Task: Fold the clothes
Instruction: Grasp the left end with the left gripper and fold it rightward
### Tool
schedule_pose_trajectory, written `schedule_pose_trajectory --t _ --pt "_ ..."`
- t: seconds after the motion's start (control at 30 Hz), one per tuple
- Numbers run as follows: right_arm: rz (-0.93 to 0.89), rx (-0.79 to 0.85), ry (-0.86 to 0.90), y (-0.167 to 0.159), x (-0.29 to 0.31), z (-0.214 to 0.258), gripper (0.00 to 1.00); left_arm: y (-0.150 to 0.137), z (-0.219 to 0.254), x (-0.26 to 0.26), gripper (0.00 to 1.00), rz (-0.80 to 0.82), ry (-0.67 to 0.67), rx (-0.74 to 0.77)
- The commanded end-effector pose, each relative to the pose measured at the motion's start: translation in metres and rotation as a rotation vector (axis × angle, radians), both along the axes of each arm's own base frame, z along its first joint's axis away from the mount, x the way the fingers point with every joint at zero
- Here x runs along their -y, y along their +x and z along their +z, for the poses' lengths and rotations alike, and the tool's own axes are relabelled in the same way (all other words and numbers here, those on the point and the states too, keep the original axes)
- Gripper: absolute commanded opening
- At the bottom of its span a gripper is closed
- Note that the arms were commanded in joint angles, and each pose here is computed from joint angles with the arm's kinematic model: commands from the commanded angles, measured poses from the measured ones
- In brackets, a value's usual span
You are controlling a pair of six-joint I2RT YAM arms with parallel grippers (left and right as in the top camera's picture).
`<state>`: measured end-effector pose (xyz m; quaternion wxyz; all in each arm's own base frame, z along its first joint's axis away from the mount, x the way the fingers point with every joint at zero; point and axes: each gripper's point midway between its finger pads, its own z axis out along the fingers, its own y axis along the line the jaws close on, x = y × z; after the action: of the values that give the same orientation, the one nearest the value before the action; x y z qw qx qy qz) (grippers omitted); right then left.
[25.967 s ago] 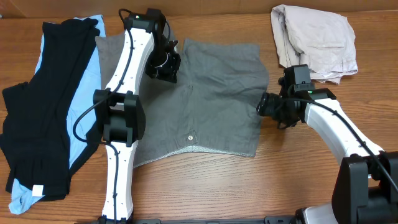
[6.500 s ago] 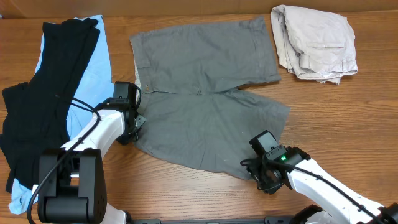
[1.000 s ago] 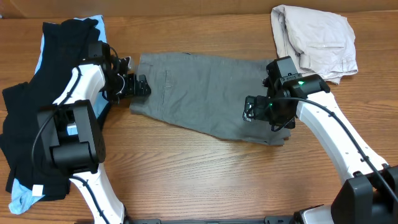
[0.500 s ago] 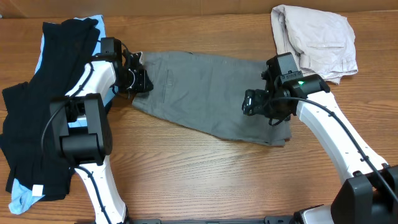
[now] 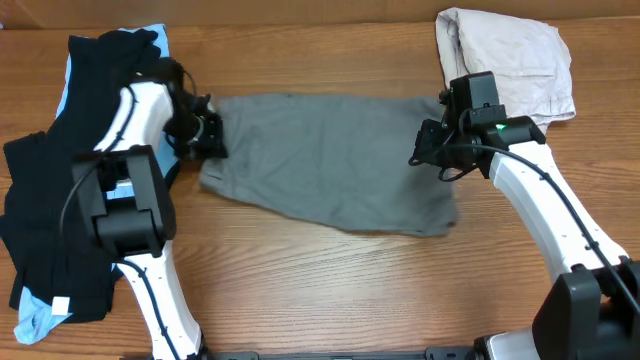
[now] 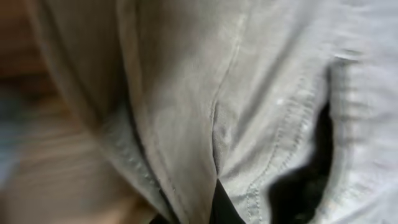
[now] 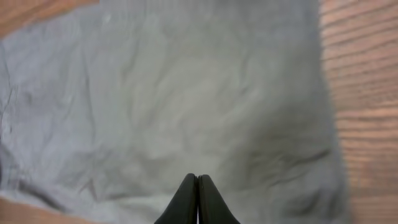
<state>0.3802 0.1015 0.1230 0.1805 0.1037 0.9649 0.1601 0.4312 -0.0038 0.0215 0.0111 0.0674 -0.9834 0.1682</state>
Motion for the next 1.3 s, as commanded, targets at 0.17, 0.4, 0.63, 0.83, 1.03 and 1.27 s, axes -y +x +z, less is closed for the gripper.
schedule_pose_trajectory --t 0.17,0.4,0.63,0.83,1.03,1.27 --pt "0.014 -0.08 0.047 0.005 -0.012 -0.032 0.04 0.031 0.109 -0.017 0.04 -0.167 0.096 0.225" --pt "0.013 -0.166 0.069 0.005 -0.026 -0.075 0.04 0.029 0.165 -0.007 0.04 -0.211 0.103 0.289" --pt "0.017 -0.183 0.107 -0.001 -0.031 -0.099 0.04 0.035 0.187 0.035 0.04 -0.289 0.066 0.363" --pt "0.03 -0.183 0.131 -0.003 -0.035 -0.103 0.04 0.03 0.189 0.095 0.04 -0.403 0.015 0.384" --pt "0.04 -0.176 0.167 -0.001 -0.04 -0.099 0.04 0.019 0.185 0.144 0.04 -0.454 -0.011 0.366" --pt "0.033 -0.128 0.243 0.014 -0.036 -0.076 0.04 0.004 0.174 0.194 0.04 -0.531 -0.035 0.343"
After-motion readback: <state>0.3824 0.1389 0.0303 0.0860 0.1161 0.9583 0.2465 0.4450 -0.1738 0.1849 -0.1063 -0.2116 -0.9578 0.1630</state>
